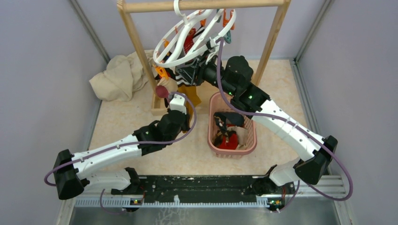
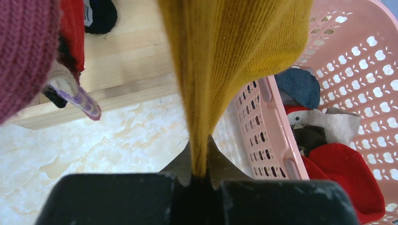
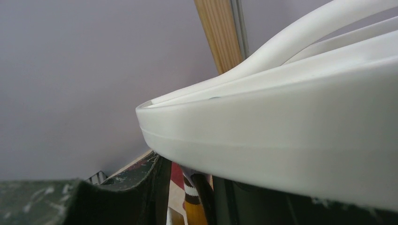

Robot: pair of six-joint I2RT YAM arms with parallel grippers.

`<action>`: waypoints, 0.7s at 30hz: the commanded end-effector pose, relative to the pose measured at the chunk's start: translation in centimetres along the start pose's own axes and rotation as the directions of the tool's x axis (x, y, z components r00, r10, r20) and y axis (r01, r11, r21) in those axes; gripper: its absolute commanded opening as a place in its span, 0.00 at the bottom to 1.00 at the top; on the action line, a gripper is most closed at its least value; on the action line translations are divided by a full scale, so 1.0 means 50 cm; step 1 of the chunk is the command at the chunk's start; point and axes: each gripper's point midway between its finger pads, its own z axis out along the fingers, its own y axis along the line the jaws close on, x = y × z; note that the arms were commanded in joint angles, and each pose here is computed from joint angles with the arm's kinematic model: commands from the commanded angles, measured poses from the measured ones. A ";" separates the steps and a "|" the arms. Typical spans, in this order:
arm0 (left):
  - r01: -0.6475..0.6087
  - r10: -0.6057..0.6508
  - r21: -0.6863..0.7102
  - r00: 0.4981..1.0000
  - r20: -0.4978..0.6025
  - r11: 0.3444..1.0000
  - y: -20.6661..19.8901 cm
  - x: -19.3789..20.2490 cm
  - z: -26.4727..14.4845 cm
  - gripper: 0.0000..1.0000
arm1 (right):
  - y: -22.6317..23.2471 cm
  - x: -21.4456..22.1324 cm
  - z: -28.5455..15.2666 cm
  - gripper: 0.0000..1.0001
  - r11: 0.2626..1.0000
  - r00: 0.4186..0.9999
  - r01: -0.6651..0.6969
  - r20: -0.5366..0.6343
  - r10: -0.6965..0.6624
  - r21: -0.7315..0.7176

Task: Remove the socks clipped to the hanger
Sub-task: Remove the sock from the hanger.

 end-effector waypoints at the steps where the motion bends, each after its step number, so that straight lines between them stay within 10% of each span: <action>1: -0.007 0.007 0.013 1.000 -0.021 1.000 -0.009 0.012 0.002 0.00 | 0.015 -0.104 -0.013 0.00 0.998 0.985 0.060 0.160 -0.058 -0.009; 5: -0.008 0.008 0.011 1.000 -0.020 1.000 -0.007 0.014 0.001 0.00 | 0.017 -0.105 -0.015 0.00 0.998 0.985 0.063 0.163 -0.060 -0.013; 9: -0.007 0.007 0.010 1.000 -0.016 1.000 -0.005 0.011 -0.001 0.00 | 0.017 -0.106 -0.017 0.47 0.998 0.985 0.065 0.163 -0.063 -0.011; 21: -0.017 0.017 0.010 1.000 -0.015 1.000 -0.007 0.009 0.001 0.00 | 0.010 -0.115 -0.010 0.54 0.998 0.980 0.065 0.185 -0.066 0.009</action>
